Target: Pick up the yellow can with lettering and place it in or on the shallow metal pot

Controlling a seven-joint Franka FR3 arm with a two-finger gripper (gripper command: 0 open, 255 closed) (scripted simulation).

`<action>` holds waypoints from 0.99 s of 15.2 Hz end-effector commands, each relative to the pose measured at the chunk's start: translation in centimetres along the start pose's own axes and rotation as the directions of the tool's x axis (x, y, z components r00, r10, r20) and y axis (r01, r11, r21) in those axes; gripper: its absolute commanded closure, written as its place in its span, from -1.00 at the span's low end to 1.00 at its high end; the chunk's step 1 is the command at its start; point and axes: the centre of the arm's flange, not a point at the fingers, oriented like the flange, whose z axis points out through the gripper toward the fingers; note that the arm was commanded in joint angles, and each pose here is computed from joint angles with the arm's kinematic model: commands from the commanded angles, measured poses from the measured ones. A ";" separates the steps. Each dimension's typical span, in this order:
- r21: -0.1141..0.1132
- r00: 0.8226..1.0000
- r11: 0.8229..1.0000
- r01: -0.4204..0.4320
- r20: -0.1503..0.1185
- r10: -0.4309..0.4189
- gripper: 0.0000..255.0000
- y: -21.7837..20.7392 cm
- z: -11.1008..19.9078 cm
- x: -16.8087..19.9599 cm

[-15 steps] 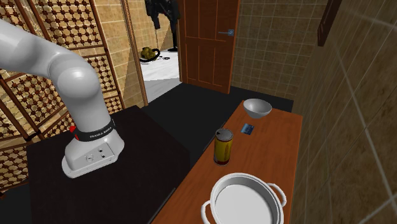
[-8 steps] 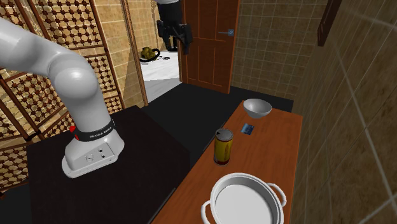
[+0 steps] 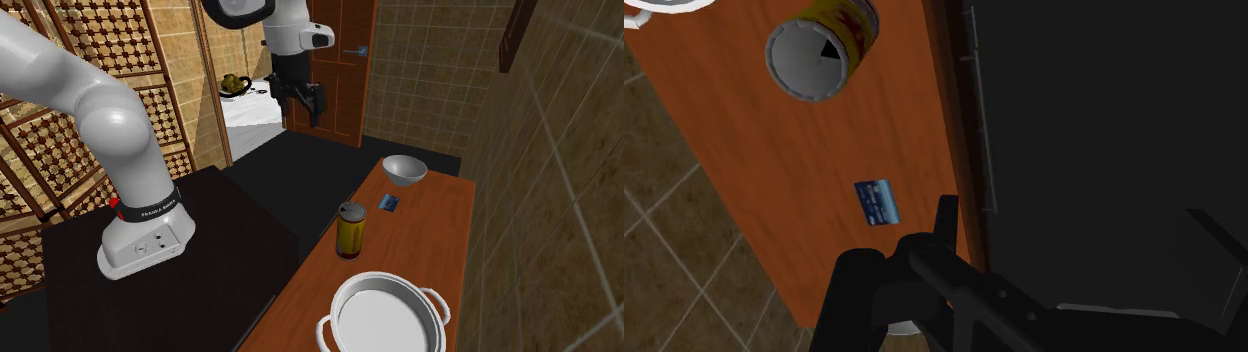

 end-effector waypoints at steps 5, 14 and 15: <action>-0.011 1.000 1.000 -0.010 -0.009 0.010 -1.00 5.3 5.3 -1.7; -0.024 0.999 0.999 -0.027 -0.019 0.027 -1.00 13.7 13.1 -4.5; -0.025 0.999 0.999 -0.029 -0.021 0.029 -1.00 14.6 14.0 -4.8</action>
